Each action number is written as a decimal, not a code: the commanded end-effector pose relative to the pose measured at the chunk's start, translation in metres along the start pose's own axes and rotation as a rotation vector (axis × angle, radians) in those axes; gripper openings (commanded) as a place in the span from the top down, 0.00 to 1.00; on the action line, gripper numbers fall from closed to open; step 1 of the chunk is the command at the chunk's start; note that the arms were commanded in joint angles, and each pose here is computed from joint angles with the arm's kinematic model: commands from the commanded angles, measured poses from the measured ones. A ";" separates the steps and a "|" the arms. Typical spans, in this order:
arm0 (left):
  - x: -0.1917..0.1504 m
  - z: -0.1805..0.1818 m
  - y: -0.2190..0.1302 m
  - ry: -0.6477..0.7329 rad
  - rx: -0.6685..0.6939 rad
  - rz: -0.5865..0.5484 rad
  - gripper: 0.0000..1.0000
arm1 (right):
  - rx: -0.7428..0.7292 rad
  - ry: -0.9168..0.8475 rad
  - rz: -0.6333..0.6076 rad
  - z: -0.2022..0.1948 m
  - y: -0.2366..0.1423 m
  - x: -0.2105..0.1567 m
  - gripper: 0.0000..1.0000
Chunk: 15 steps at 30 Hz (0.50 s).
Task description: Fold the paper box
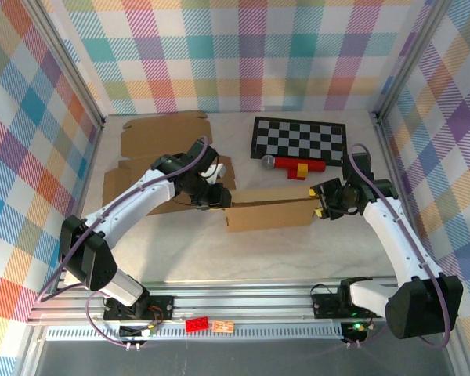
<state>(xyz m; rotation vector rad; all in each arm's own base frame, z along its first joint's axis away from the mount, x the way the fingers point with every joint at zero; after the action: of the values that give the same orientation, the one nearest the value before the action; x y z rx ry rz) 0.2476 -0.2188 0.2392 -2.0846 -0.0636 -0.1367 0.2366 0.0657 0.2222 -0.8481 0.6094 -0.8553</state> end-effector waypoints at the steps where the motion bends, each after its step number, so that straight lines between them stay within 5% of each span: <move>1: -0.005 -0.010 -0.027 -0.050 -0.069 -0.067 0.58 | -0.066 0.011 0.003 -0.015 0.005 0.000 0.53; 8: 0.007 0.007 -0.034 -0.238 -0.158 -0.097 0.53 | -0.084 0.006 0.000 -0.021 0.007 0.000 0.54; 15: 0.021 0.009 -0.012 -0.259 -0.178 -0.065 0.56 | -0.086 -0.001 -0.001 -0.022 0.006 0.000 0.54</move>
<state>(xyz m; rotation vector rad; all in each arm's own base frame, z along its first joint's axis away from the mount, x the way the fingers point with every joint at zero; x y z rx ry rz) 0.2653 -0.2001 0.2555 -2.2330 -0.3041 0.0458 0.2337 0.0656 0.2205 -0.8561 0.5928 -0.8423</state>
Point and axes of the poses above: each hand's point on the last joint's axis, 136 mm out from that joint toward the fingers, its own y axis out along the fingers, its own z axis along the line the jaws close on, x = y × z, the point moved 7 cm from there along -y, back along the fingers, and after that the axes turned 5 degrees about -y, right-handed, at the moved point
